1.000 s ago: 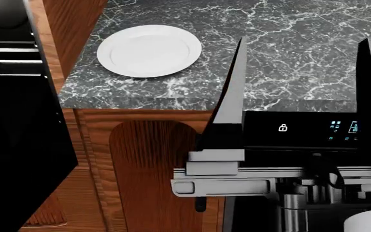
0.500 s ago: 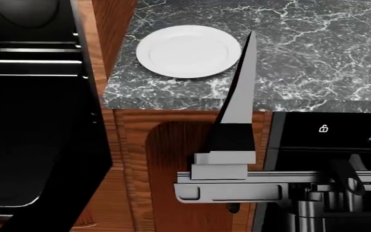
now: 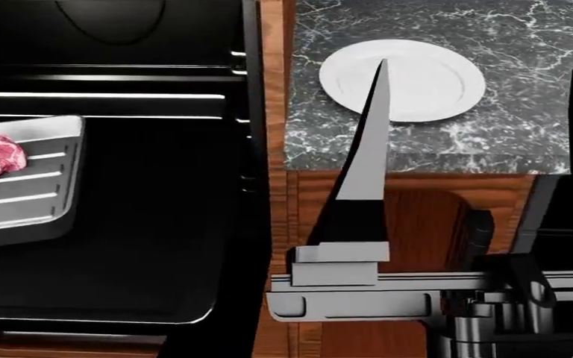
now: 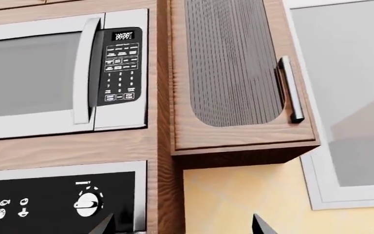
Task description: Pick the steak from the oven and place it on the plate on the counter.
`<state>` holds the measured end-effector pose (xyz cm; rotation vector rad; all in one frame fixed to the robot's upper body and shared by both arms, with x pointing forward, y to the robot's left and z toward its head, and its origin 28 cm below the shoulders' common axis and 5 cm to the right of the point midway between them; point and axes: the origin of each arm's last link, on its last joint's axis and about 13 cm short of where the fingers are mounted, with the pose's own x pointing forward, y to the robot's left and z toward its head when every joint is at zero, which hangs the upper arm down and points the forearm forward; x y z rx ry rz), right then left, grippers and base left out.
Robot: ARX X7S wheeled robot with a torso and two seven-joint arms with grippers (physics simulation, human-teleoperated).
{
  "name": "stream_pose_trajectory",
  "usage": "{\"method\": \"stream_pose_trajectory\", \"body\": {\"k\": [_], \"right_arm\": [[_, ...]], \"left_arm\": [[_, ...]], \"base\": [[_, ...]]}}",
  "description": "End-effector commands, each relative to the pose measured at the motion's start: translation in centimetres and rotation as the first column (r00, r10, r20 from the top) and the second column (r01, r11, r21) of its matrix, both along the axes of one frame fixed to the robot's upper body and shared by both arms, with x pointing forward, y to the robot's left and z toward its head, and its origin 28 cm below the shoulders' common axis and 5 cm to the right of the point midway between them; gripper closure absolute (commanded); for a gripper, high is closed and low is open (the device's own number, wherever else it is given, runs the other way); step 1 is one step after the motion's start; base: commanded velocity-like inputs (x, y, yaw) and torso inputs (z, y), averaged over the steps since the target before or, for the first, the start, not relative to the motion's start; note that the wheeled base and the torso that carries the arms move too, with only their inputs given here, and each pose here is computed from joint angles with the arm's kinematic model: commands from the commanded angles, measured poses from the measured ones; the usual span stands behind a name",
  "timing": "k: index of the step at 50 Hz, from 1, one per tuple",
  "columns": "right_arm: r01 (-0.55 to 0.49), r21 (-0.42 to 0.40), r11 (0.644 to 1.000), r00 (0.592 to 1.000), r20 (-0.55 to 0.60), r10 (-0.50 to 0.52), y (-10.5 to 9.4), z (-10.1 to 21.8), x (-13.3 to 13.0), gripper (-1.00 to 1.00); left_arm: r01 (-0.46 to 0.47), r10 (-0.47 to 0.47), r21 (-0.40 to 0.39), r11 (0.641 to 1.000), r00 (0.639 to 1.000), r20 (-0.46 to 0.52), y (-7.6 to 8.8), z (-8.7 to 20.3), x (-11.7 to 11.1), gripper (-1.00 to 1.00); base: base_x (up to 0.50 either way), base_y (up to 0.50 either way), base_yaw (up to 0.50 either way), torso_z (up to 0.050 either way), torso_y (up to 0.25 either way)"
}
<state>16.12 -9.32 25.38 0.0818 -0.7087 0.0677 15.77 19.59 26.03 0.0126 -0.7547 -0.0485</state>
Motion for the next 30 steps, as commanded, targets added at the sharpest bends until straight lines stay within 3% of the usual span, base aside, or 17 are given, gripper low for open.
{"method": "stream_pose_trajectory", "body": {"k": [1, 10, 16, 24, 26, 30], "right_arm": [[0.001, -0.001, 1.000, 1.000, -0.001, -0.001, -0.04, -0.12, 0.01, -1.00], [0.004, -0.001, 1.000, 1.000, 0.000, -0.004, -0.13, -0.05, 0.06, -1.00], [0.002, -0.003, 1.000, 1.000, -0.004, -0.002, -0.12, -0.23, 0.01, -1.00], [0.001, -0.003, 1.000, 1.000, -0.005, -0.001, -0.11, -0.29, 0.02, -1.00], [0.001, -0.003, 1.000, 1.000, -0.004, -0.001, -0.12, -0.27, 0.01, -1.00], [0.001, -0.003, 1.000, 1.000, -0.004, -0.001, -0.15, -0.33, -0.03, -1.00]], "left_arm": [[-0.003, 0.003, 0.001, 1.000, 1.000, -0.003, 0.02, -0.07, -0.04, -1.00], [-0.017, 0.017, 0.007, 1.000, 1.000, -0.005, 0.22, -0.09, 0.09, -1.00], [-0.091, 0.091, -0.022, 0.996, 0.995, -0.028, 0.58, -0.01, 0.49, -1.00], [-0.101, 0.100, -0.029, 0.994, 0.994, -0.032, 0.57, 0.00, 0.50, -1.00], [-0.166, 0.163, -0.039, 0.985, 0.984, -0.075, 0.69, -0.01, 0.73, -1.00], [-0.155, 0.152, -0.055, 0.986, 0.986, -0.065, 0.76, 0.12, 0.66, -1.00]], "base": [[0.00, 0.50, 0.00, 0.000, 0.000], [0.00, 0.50, 0.00, 0.000, 0.000], [0.00, 0.50, 0.00, 0.000, 0.000], [0.00, 0.50, 0.00, 0.000, 0.000], [0.00, 0.50, 0.00, 0.000, 0.000], [0.00, 0.50, 0.00, 0.000, 0.000]]}}
